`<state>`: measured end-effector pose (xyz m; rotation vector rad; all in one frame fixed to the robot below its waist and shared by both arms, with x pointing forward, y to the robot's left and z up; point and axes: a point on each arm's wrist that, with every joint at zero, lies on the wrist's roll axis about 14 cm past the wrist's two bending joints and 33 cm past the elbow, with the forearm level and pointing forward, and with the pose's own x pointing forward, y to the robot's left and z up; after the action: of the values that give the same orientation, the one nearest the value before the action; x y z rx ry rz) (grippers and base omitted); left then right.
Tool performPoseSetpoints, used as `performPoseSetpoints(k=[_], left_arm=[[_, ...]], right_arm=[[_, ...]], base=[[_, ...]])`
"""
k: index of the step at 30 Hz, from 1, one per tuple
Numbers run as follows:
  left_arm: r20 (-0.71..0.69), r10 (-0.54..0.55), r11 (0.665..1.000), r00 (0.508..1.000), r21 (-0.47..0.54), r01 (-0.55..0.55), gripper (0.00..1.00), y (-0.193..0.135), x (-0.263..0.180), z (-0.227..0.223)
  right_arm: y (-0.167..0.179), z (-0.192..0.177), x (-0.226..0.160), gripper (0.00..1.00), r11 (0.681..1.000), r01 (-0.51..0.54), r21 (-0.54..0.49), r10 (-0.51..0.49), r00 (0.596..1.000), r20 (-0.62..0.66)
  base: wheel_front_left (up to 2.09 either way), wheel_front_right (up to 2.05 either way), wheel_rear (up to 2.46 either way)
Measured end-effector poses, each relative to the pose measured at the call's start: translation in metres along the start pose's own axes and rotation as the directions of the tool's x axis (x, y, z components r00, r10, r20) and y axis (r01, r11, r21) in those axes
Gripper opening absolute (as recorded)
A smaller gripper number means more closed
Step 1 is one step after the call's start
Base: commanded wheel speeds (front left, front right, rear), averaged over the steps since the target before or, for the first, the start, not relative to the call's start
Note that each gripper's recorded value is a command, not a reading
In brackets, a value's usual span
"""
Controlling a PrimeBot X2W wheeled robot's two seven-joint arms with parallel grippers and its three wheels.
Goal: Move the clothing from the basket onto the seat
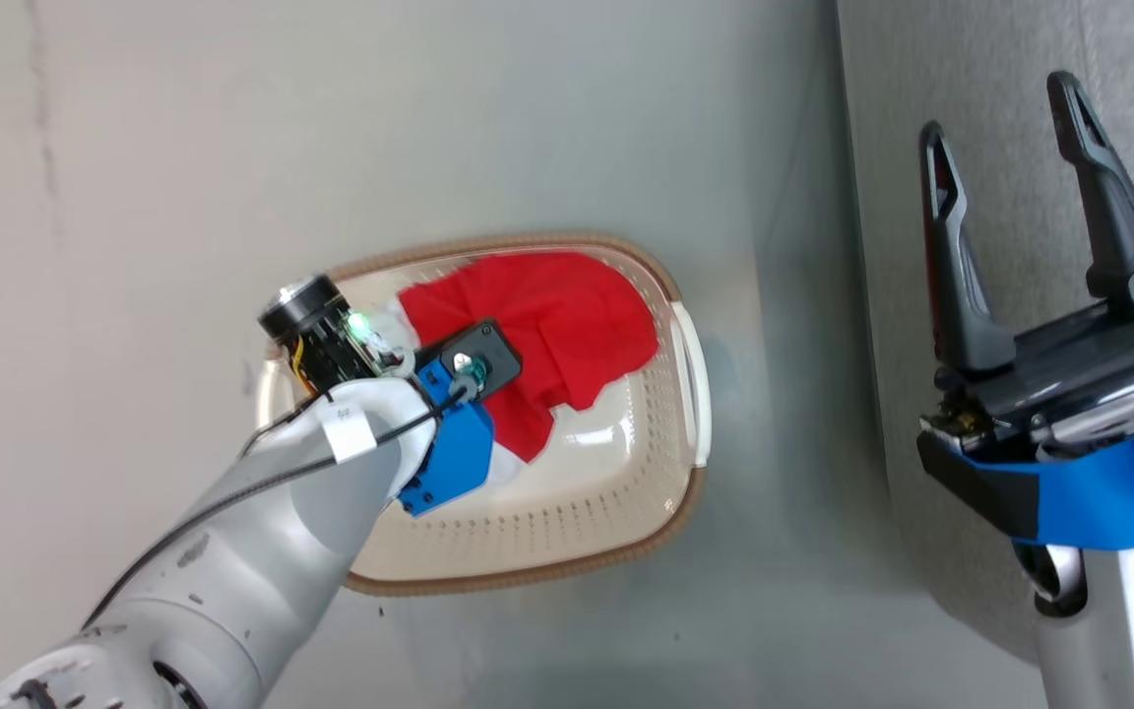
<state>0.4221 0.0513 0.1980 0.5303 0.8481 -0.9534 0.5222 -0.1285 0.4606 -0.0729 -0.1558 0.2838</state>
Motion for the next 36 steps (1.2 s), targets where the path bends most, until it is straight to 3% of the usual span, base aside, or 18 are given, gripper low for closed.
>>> performPoseSetpoints(k=[15, 26, 36], left_arm=[[0.225, 0.178, 0.982, 0.958, -0.099, -0.160, 0.00, 0.018, -0.077, 0.062], [0.465, 0.321, 0.947, 0.825, -0.168, -0.274, 0.00, 0.029, -0.145, 0.131], [0.654, 0.394, 0.916, 0.645, -0.223, -0.334, 0.00, 0.030, -0.208, 0.190]], right_arm=[[0.005, 0.059, -0.024, 1.00, 1.000, 0.011, 0.004, -0.011, 0.998, 0.060], [0.010, 0.094, -0.049, 1.00, 1.000, 0.026, 0.006, -0.026, 0.995, 0.099], [0.017, 0.114, -0.067, 1.00, 1.000, 0.028, 0.014, -0.029, 0.992, 0.126]], base=[[0.00, 0.00, 0.00], [0.00, 0.00, 0.00], [0.00, 0.00, 0.00]])
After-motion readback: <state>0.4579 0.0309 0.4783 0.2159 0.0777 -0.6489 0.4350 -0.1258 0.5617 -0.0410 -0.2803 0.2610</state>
